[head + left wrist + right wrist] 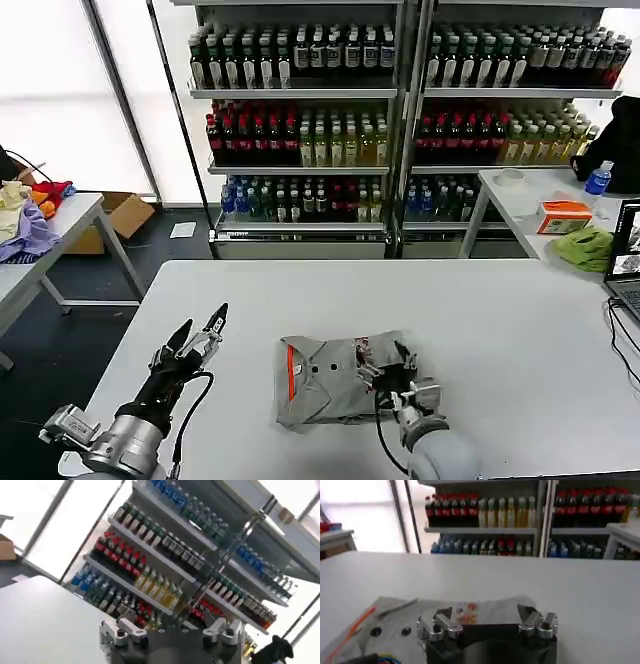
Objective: Fold and organize the clothes.
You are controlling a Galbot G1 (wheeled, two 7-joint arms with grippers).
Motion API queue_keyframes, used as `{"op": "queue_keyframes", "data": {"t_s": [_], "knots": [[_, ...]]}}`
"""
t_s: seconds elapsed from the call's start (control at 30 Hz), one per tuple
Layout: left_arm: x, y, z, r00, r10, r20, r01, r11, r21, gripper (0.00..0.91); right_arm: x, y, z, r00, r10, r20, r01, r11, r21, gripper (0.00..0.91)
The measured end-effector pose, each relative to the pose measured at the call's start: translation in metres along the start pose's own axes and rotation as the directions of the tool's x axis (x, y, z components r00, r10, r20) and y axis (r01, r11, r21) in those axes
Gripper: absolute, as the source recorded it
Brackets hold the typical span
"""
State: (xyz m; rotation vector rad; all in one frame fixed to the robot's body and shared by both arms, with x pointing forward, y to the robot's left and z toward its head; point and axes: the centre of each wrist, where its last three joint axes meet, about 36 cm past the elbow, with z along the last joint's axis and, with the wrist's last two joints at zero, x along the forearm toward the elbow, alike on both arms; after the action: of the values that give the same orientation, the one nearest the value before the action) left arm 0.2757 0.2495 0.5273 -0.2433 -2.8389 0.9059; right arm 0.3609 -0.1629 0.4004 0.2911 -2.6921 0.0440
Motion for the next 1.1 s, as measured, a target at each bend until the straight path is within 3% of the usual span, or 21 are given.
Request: {"op": "queue_keyframes", "data": {"t_s": [0.2, 0.33, 0.53, 0.73, 0.93, 1.1], "knots": [[-0.006, 0.003, 0.004, 1.0, 0.001, -0.009, -0.001, 1.0, 0.002, 0.907, 0.002, 0.008, 0.008, 0.999, 0.029, -0.046, -0.028, 0.999, 0.02, 0.907], [-0.008, 0.003, 0.004, 1.0, 0.007, -0.012, -0.007, 1.0, 0.002, 0.907, 0.011, 0.009, 0.002, 0.999, 0.038, -0.031, -0.038, 0.999, 0.021, 0.907], [-0.009, 0.007, 0.006, 1.0, 0.009, -0.007, -0.009, 1.0, -0.018, 0.907, 0.031, -0.008, -0.018, 0.993, 0.024, 0.119, -0.023, 1.0, -0.008, 0.907], [-0.011, 0.015, 0.01, 1.0, 0.007, 0.012, -0.006, 0.996, -0.085, 0.907, 0.051, -0.058, -0.029, 0.963, 0.048, 0.266, -0.033, 0.998, -0.06, 0.907], [-0.014, 0.03, 0.014, 0.999, 0.001, 0.037, 0.006, 0.986, -0.167, 0.907, 0.073, -0.114, -0.025, 0.93, 0.108, 0.351, -0.073, 0.991, -0.112, 0.907], [-0.014, 0.046, 0.015, 0.998, -0.011, 0.063, 0.026, 0.971, -0.237, 0.907, 0.094, -0.155, -0.012, 0.911, 0.158, 0.382, -0.113, 0.984, -0.136, 0.907]]}}
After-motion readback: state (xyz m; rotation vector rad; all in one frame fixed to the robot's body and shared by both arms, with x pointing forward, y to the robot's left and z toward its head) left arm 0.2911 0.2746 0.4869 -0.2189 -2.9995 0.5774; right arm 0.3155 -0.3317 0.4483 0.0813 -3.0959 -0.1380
